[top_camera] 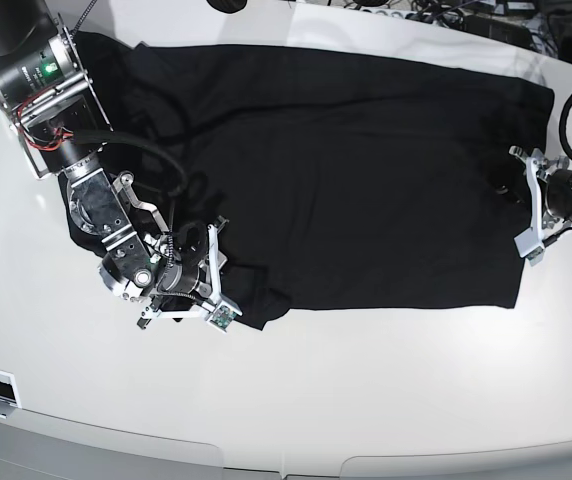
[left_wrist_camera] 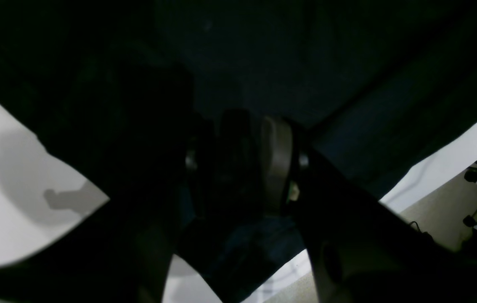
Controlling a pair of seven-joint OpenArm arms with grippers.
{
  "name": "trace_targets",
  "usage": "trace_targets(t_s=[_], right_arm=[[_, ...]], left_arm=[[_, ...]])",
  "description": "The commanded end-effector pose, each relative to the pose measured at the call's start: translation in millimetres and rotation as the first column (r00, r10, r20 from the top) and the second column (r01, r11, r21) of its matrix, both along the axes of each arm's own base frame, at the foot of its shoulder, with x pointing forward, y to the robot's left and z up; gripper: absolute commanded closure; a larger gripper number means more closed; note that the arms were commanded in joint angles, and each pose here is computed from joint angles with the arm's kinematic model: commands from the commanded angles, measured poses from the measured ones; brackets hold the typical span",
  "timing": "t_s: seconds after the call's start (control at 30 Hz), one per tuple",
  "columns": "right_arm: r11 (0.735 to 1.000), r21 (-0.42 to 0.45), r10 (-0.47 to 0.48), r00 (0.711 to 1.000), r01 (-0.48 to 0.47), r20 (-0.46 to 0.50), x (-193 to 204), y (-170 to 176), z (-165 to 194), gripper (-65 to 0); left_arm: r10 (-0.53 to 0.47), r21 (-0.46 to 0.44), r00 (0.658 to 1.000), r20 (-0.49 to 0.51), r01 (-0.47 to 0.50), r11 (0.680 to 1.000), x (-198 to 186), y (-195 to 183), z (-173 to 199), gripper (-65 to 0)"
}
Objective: Layout the t-shirt on the table in an organized manner, then fold the t-shirt properly
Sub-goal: 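Slide the right gripper along the shirt side toward the hem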
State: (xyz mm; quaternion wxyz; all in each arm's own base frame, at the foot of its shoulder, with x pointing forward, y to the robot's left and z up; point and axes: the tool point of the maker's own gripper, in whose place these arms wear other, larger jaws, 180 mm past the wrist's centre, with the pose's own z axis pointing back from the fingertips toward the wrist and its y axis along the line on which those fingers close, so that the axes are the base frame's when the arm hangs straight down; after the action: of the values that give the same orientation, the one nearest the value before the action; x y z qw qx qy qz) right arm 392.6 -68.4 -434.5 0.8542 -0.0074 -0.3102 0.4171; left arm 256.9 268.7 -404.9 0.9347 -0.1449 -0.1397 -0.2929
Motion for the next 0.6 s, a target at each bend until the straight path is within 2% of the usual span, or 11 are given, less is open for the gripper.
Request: trace_targets(t_s=[0.0, 0.1, 0.23, 0.33, 0.43, 0.57], right_arm=[[1.0, 0.02, 0.018, 0.999, -0.019, 0.029, 11.5, 3.5, 15.1, -25.7], [0.998, 0.041, 0.044, 0.999, -0.044, -0.001, 3.3, 8.9, 10.6, -26.7], [0.998, 0.051, 0.019, 1.0, -0.02, 0.013, 4.1, 8.1, 9.7, -34.3], [0.999, 0.052, 0.013, 1.0, -0.014, 0.014, 3.1, 7.5, 8.3, -34.1], [0.998, 0.058, -0.036, 0.999, 0.034, 0.035, 6.2, 3.3, 8.2, -26.2], [0.998, 0.05, -0.039, 0.998, 0.037, 0.039, 6.3, 1.9, 7.7, -12.8]], left_arm=[[0.002, 0.007, 0.999, 0.033, -0.002, 1.0, 9.7, 7.3, 12.4, -20.6], [0.002, 0.007, 0.999, 0.034, -0.002, 1.0, 9.8, 7.2, 12.5, -20.6], [0.002, 0.006, 0.999, 0.034, -0.002, 1.0, 9.8, 7.0, 12.4, -20.6], [0.002, 0.007, 0.999, 0.034, -0.002, 1.0, 9.8, 7.1, 12.5, -20.6], [0.002, 0.007, 0.999, 0.034, -0.002, 1.0, 9.8, 7.2, 12.5, -20.6], [0.002, 0.007, 0.999, 0.034, -0.002, 1.0, 9.8, 7.2, 12.5, -20.6]])
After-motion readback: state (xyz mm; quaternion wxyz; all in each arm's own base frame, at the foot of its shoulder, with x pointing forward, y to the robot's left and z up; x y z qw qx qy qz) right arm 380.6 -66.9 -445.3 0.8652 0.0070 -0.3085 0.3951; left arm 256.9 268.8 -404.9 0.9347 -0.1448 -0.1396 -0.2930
